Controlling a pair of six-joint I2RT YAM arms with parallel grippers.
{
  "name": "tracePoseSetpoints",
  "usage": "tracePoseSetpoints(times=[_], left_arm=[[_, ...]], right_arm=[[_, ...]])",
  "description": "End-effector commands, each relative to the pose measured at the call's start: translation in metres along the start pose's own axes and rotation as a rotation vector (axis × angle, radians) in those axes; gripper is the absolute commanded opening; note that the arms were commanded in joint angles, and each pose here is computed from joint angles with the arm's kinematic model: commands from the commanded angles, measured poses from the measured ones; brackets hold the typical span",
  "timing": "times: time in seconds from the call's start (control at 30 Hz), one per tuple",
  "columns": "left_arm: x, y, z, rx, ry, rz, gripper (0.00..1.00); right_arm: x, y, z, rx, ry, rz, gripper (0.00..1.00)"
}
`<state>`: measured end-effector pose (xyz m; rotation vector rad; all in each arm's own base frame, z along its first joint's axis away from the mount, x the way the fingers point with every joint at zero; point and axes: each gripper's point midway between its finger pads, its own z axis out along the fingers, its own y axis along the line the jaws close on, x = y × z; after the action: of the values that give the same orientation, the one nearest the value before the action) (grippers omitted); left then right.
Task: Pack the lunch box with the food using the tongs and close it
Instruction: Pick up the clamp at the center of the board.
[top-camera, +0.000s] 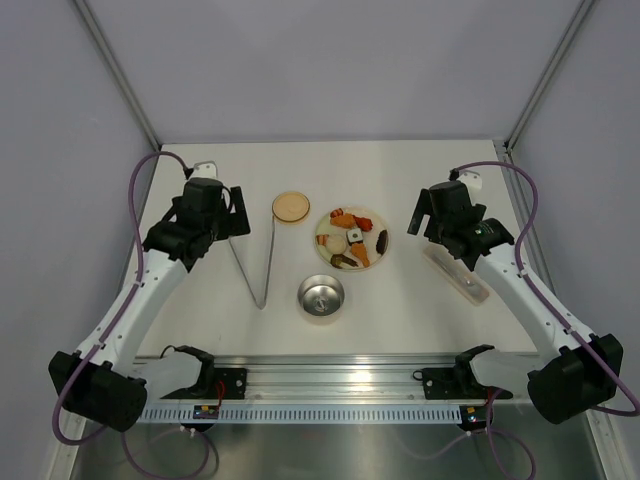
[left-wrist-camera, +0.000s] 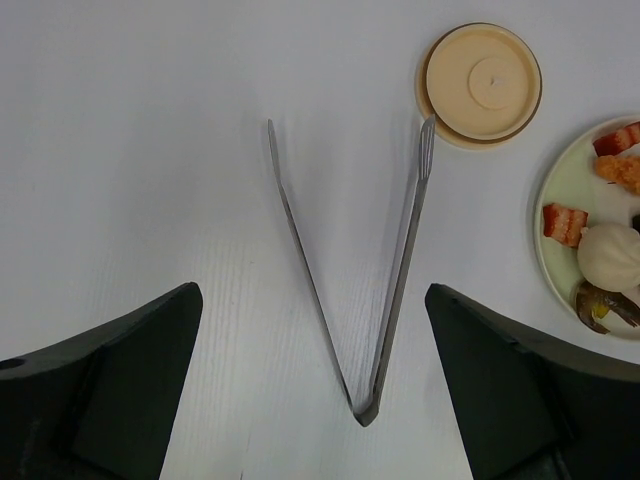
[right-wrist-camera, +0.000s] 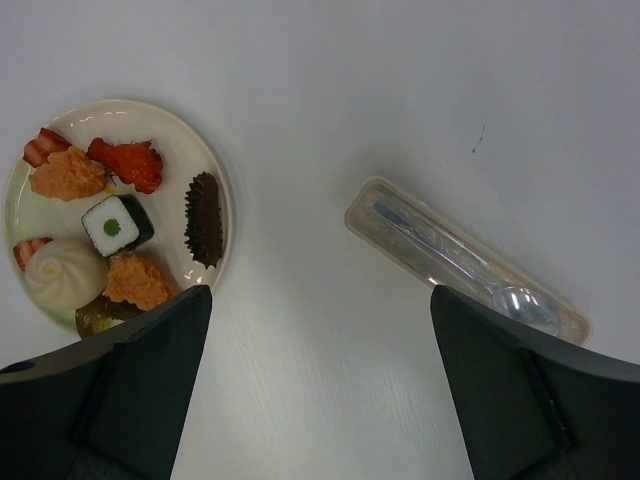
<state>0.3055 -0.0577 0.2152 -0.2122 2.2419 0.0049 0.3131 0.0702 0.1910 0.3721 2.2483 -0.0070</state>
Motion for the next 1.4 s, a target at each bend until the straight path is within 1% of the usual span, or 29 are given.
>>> tracePoseSetpoints(times=[0.0,0.13,0.3,0.33,0.47,0.53,0.57,0.63,0.67,0.7,0.8,0.9,1.2,1.37], left_arm=[[-0.015,-0.004,-0.002,0.004,-0.016,-0.013,0.99],[-0.004,-0.003,0.004,-0.007,0.026,-0.012,0.99],[0.017,0.004,0.009,-0.065,0.087,-0.028,0.99],[0.027,0.006,0.01,-0.086,0.113,-0.045,0.99],[0.058,-0.005,0.004,-0.085,0.184,-0.059,0.99],[0.072,-0.011,0.006,-0.071,0.217,-0.103,0.99],[0.089,-0.01,0.011,-0.08,0.254,-0.103,0.99],[0.1,-0.018,0.02,-0.061,0.276,-0.14,0.99],[0.118,-0.017,0.029,-0.072,0.315,-0.135,0.99],[0.12,-0.023,0.036,-0.051,0.312,-0.153,0.99],[0.138,-0.034,0.053,-0.041,0.341,-0.13,0.99],[0.146,-0.043,0.065,-0.019,0.357,-0.122,0.99],[0.159,-0.048,0.084,0.004,0.344,-0.106,0.99],[0.17,-0.049,0.096,-0.008,0.383,-0.063,0.99]], right_arm=[[-0.011,0.005,-0.004,-0.032,-0.039,-0.006,1.0],[-0.01,0.009,-0.009,-0.074,-0.048,-0.001,0.99],[-0.01,0.007,-0.009,-0.062,-0.048,-0.004,0.99],[-0.008,0.006,-0.007,-0.057,-0.041,-0.007,0.99],[-0.011,0.009,-0.01,-0.068,-0.04,0.002,0.99],[-0.009,0.012,-0.008,-0.085,-0.042,0.007,1.0],[-0.009,0.013,-0.008,-0.092,-0.045,0.014,1.0],[-0.005,0.017,-0.005,-0.112,-0.031,0.017,1.0],[-0.002,0.019,-0.003,-0.117,-0.02,0.017,1.0],[0.0,0.02,-0.002,-0.118,-0.011,0.016,1.0],[0.002,0.022,0.0,-0.124,0.0,0.011,0.99],[0.003,0.021,0.0,-0.123,0.0,0.008,1.0],[0.005,0.024,0.002,-0.132,0.012,0.009,1.0],[0.01,0.028,0.006,-0.143,0.03,0.013,0.99]])
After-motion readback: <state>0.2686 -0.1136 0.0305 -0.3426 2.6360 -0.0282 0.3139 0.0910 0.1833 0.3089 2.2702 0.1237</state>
